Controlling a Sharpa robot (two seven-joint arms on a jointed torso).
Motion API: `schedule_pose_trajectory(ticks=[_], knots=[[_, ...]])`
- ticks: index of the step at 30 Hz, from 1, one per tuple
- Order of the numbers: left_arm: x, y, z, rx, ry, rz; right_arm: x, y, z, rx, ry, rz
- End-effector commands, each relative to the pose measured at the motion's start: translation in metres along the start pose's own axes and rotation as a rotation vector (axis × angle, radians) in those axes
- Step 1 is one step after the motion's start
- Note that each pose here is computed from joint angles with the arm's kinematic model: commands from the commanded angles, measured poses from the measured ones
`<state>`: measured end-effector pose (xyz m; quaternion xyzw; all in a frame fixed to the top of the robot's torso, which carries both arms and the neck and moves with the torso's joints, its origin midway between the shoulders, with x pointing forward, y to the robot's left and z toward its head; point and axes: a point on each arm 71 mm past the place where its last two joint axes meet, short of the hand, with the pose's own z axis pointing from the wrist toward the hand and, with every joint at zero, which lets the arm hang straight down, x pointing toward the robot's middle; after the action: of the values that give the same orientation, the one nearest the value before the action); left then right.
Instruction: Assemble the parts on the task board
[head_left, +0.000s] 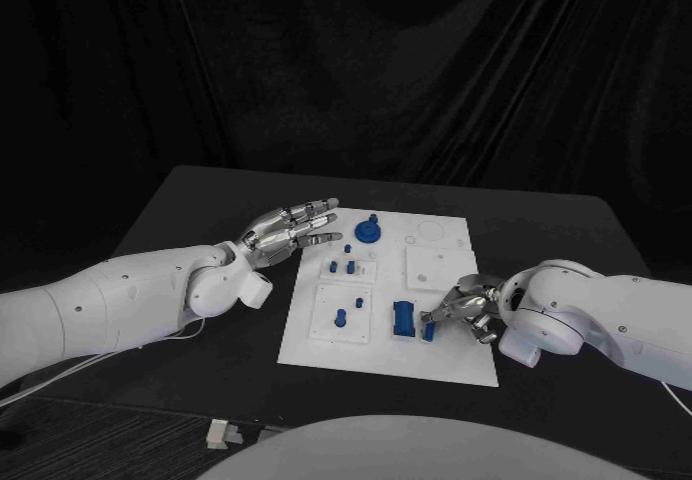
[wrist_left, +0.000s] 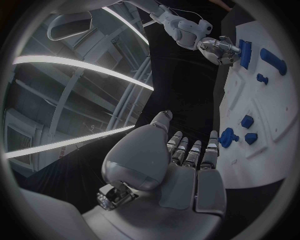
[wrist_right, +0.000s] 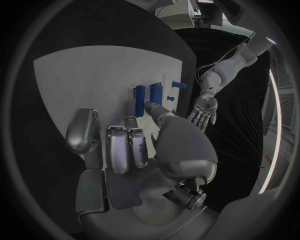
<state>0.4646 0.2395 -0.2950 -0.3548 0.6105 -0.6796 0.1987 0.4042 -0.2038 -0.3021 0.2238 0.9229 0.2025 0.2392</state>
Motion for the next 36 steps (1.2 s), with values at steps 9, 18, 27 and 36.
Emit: schedule_pose_trajectory(ticks=[9, 18, 27, 36], knots=[[0.0024, 0.0015, 0.0007, 0.004, 0.017, -0.021, 0.004, 0.001, 0.001, 0.005, 0.015, -0.036], [0.0025, 0.0027, 0.0003, -0.001, 0.018, -0.023, 0.003, 0.001, 0.001, -0.005, -0.003, -0.034], [0.0025, 0.0034, -0.0003, -0.004, 0.018, -0.025, 0.001, 0.002, 0.001, -0.023, -0.037, -0.024], [0.002, 0.0035, -0.0014, -0.005, 0.016, -0.024, -0.008, 0.003, -0.01, -0.121, -0.172, -0.043]])
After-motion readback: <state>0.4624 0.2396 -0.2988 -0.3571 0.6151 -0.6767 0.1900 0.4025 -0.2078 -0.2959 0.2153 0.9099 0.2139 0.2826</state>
